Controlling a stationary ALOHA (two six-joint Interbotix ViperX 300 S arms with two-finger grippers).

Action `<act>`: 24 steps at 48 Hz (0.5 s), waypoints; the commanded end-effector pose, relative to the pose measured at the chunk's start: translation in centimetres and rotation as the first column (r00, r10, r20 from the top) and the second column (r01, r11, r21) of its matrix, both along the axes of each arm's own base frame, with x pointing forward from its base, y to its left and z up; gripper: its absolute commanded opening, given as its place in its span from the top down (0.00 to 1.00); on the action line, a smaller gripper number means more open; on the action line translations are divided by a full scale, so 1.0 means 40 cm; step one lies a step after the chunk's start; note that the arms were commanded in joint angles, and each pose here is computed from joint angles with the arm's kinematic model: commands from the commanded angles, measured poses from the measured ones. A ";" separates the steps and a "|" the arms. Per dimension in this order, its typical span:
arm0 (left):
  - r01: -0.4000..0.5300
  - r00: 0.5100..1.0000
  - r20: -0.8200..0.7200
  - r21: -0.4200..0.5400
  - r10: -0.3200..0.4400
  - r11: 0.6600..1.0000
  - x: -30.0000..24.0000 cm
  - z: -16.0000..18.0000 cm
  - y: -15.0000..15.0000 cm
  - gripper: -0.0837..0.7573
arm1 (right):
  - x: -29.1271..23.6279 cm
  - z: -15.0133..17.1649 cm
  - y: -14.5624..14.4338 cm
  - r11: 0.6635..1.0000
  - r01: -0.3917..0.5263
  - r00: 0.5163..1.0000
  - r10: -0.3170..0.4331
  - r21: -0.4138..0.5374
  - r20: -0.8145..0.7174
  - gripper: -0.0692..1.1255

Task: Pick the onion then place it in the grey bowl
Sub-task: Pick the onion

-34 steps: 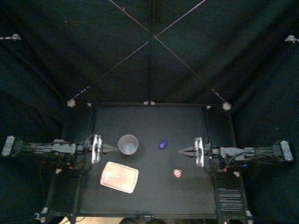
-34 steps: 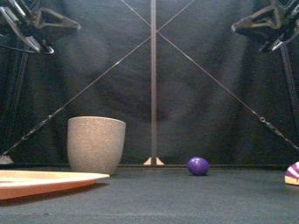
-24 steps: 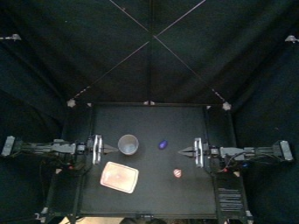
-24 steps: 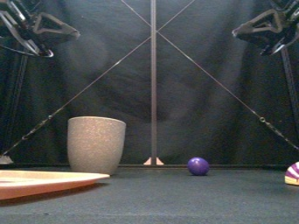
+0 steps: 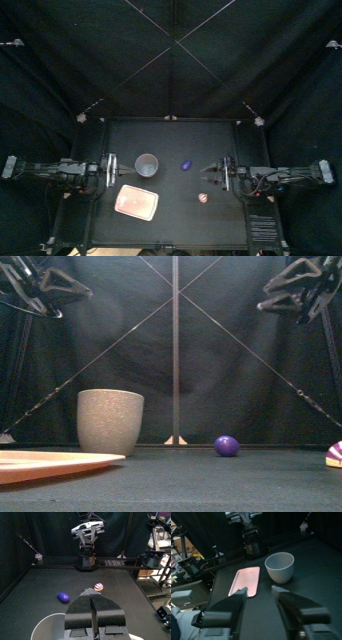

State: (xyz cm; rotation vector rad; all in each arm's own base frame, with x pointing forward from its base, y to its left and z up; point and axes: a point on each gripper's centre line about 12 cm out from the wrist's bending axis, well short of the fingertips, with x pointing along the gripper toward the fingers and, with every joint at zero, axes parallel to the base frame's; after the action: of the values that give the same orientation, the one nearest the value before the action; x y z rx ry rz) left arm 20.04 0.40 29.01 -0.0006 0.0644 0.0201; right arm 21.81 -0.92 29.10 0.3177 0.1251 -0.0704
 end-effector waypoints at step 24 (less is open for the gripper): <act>-0.042 0.999 0.021 -0.001 0.042 0.999 0.002 0.019 0.021 0.85 | 0.055 -0.249 0.079 0.962 0.002 0.836 0.149 0.273 -0.528 0.08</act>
State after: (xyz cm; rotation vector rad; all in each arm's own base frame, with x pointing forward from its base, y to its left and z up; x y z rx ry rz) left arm 19.98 1.17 29.01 -0.0019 0.0659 0.0584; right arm 23.84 1.56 19.30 0.5610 0.6327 -0.0920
